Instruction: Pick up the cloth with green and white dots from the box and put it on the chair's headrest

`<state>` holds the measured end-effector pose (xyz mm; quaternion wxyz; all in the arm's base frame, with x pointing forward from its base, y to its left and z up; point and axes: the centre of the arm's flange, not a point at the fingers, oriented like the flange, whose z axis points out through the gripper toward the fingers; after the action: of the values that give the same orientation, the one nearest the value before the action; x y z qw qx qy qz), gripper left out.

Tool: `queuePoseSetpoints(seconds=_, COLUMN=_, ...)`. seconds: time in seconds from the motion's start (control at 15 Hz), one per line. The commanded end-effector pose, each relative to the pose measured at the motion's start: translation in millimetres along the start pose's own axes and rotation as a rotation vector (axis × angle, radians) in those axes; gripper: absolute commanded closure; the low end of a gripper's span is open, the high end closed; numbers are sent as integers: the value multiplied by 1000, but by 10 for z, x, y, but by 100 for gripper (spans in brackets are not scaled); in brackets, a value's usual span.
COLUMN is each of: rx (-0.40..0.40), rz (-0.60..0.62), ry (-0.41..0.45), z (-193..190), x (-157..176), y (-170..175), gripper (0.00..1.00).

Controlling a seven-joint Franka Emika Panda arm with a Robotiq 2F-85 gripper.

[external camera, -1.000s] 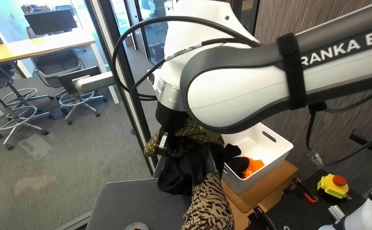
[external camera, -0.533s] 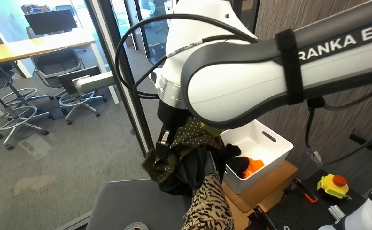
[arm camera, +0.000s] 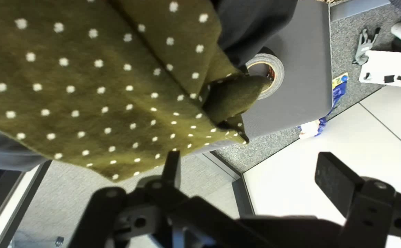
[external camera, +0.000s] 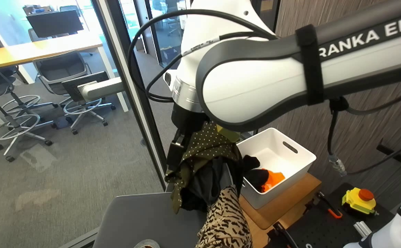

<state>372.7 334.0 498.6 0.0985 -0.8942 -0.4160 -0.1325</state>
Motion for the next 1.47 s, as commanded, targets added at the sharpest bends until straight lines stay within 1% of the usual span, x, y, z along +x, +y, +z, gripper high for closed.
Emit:
queuePoseSetpoints(seconds=0.0, rx=-17, rz=17, ry=-21, z=-150, x=-1, y=153, gripper=0)
queuePoseSetpoints(seconds=0.27, rx=-63, rz=63, ry=-111, z=-339, x=-273, y=465, gripper=0)
queuePoseSetpoints(seconds=0.47, rx=-83, rz=127, ry=-156, z=-588, x=-495, y=572, gripper=0)
queuePoseSetpoints(seconds=0.67, rx=-100, rz=215, ry=-168, z=-884, x=-757, y=486, gripper=0)
queuePoseSetpoints(seconds=1.0, rx=-174, rz=414, ry=-136, z=-1330, x=-1176, y=210, gripper=0)
queuePoseSetpoints(seconds=1.27, rx=-217, rz=555, ry=-159, z=-1590, x=-1547, y=35, gripper=0)
queuePoseSetpoints(seconds=1.4, rx=-229, rz=631, ry=-183, z=-1722, x=-1748, y=44, gripper=0)
